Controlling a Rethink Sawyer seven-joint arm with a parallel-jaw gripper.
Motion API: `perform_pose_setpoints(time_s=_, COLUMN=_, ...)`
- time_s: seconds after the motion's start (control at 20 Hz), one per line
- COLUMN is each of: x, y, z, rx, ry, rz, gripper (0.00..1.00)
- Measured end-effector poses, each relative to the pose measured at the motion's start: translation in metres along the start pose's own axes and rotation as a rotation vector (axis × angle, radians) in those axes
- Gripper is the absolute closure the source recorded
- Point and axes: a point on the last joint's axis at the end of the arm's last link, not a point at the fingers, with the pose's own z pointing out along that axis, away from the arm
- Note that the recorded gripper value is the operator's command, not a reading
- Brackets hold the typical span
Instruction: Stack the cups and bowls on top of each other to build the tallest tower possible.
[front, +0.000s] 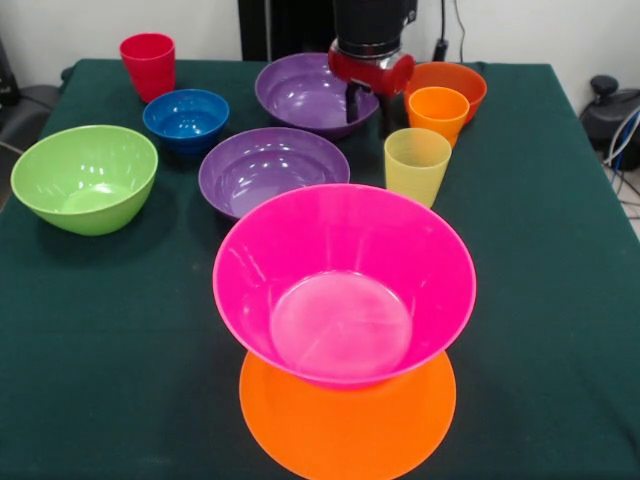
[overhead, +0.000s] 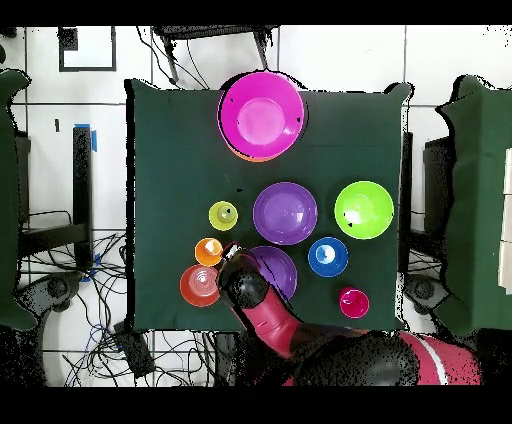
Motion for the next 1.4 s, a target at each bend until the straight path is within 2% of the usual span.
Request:
perform_pose_setpoints(time_s=0.1, x=-0.001, y=0.001, z=0.003, rx=0.004, ry=-0.006, rz=0.002, gripper=0.0)
perform_pose_setpoints(time_s=0.35, x=-0.002, y=0.002, z=0.012, rx=0.043, ry=-0.039, rz=-0.02, gripper=0.0)
perform_pose_setpoints(time_s=0.4, x=-0.001, y=0.003, z=0.014, rx=0.061, ry=-0.052, rz=-0.034, gripper=0.0)
perform_pose_setpoints(time_s=0.45, x=0.001, y=0.006, z=0.016, rx=0.088, ry=-0.071, rz=-0.061, gripper=1.0)
perform_pose_setpoints(time_s=0.6, x=0.003, y=0.006, z=0.016, rx=0.094, ry=-0.074, rz=-0.069, gripper=1.0)
perform_pose_setpoints(time_s=0.7, x=0.007, y=0.008, z=0.015, rx=0.118, ry=-0.079, rz=-0.088, gripper=1.0)
perform_pose_setpoints(time_s=0.75, x=0.009, y=0.01, z=0.014, rx=0.146, ry=-0.084, rz=-0.095, gripper=1.0)
perform_pose_setpoints(time_s=1.2, x=0.004, y=0.014, z=0.01, rx=0.227, ry=-0.078, rz=-0.07, gripper=1.0)
perform_pose_setpoints(time_s=1.25, x=0.003, y=0.013, z=0.006, rx=0.245, ry=-0.07, rz=-0.069, gripper=1.0)
perform_pose_setpoints(time_s=1.4, x=0.002, y=0.011, z=-0.002, rx=0.264, ry=-0.062, rz=-0.077, gripper=1.0)
